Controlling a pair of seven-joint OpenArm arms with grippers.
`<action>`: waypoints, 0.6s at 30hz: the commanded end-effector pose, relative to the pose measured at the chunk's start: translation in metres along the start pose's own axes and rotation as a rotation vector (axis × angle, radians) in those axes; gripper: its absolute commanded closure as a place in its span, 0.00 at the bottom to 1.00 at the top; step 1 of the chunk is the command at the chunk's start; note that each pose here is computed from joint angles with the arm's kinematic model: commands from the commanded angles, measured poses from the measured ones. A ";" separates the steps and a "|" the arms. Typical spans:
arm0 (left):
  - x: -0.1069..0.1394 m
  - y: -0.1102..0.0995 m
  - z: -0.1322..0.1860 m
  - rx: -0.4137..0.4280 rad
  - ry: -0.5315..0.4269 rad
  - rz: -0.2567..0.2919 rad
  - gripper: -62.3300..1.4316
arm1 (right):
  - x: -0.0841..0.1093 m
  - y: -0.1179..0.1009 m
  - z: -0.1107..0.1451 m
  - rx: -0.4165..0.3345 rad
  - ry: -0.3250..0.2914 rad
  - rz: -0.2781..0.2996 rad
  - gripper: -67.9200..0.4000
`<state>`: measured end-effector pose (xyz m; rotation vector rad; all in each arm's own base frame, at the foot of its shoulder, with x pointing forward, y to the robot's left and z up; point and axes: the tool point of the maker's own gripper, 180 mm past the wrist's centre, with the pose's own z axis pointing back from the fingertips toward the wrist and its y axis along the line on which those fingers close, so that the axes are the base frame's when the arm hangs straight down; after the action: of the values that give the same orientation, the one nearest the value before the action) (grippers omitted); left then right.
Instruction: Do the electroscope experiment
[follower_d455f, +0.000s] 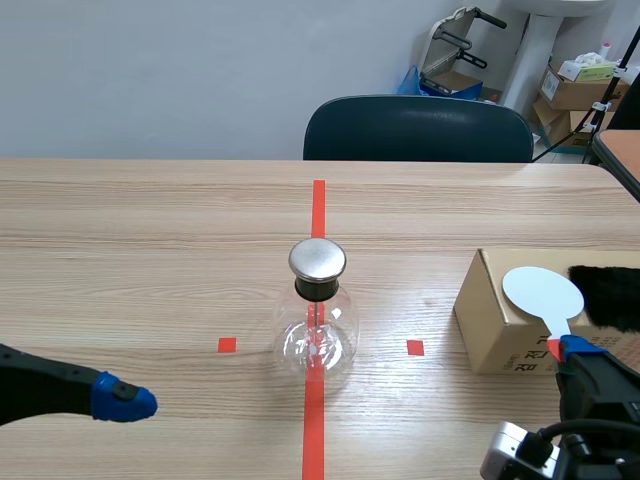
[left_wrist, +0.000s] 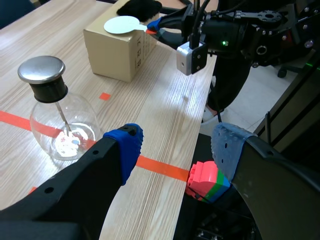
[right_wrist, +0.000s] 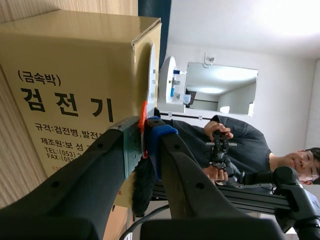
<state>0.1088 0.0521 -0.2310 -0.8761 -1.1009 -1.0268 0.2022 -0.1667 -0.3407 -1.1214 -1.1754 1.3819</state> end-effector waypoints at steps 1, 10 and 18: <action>0.008 -0.001 -0.002 0.004 -0.033 0.004 0.46 | -0.005 -0.017 -0.002 -0.075 0.002 0.023 0.98; 0.007 -0.001 -0.002 0.002 -0.030 0.001 0.46 | -0.005 -0.017 -0.002 -0.075 0.002 0.023 0.98; 0.007 -0.001 -0.002 0.002 -0.030 0.001 0.46 | -0.005 -0.017 -0.002 -0.075 0.002 0.023 0.98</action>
<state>0.1085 0.0521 -0.2315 -0.8745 -1.0995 -1.0311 0.2022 -0.1667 -0.3407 -1.1214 -1.1754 1.3819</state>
